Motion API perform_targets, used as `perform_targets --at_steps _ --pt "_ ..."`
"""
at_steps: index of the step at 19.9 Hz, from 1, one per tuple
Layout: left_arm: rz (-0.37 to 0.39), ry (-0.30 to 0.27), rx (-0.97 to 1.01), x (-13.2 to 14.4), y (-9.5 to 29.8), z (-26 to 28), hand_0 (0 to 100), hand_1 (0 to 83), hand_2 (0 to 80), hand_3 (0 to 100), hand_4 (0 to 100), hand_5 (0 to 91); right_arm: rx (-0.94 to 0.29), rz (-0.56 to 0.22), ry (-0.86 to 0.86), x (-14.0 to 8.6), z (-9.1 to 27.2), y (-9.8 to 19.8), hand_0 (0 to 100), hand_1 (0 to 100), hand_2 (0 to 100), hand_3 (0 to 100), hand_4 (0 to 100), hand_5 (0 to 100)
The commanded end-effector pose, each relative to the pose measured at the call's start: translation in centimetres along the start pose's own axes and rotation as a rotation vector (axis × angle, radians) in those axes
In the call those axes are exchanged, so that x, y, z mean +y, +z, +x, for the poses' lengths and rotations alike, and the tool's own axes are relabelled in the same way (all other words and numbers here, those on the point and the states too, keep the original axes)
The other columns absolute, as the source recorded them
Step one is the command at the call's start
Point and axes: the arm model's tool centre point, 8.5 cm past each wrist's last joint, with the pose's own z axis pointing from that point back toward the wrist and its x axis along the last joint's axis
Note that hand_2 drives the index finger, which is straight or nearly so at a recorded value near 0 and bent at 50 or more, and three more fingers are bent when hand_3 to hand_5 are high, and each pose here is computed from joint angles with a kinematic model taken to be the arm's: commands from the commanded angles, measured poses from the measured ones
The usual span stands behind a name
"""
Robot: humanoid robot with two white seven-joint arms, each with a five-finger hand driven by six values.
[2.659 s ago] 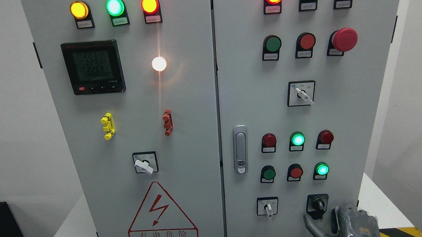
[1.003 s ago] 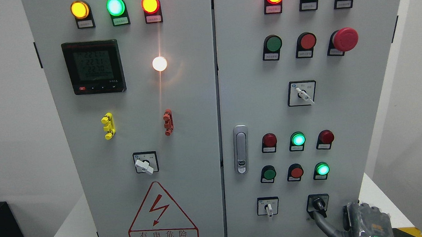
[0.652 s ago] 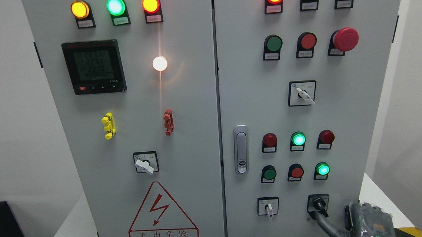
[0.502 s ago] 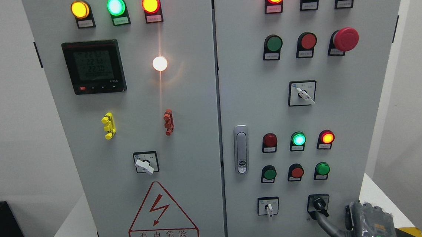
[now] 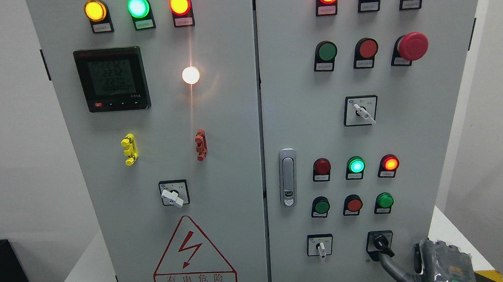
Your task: Flip black knob to close circuit
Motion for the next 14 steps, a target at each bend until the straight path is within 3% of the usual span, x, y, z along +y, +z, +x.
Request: perform_targets --at_steps 1,14 --pt "-0.004 0.003 -0.006 -0.15 -0.01 -0.39 12 55.6 0.0 0 0 0.0 0.011 -0.013 -0.001 -0.46 -0.42 -0.12 0 0 89 100 98 100" --pt "-0.004 0.003 -0.005 -0.16 0.00 -0.49 12 55.6 0.0 0 0 0.0 0.003 -0.021 -0.045 -0.80 -0.17 -0.18 0 0 89 100 98 100"
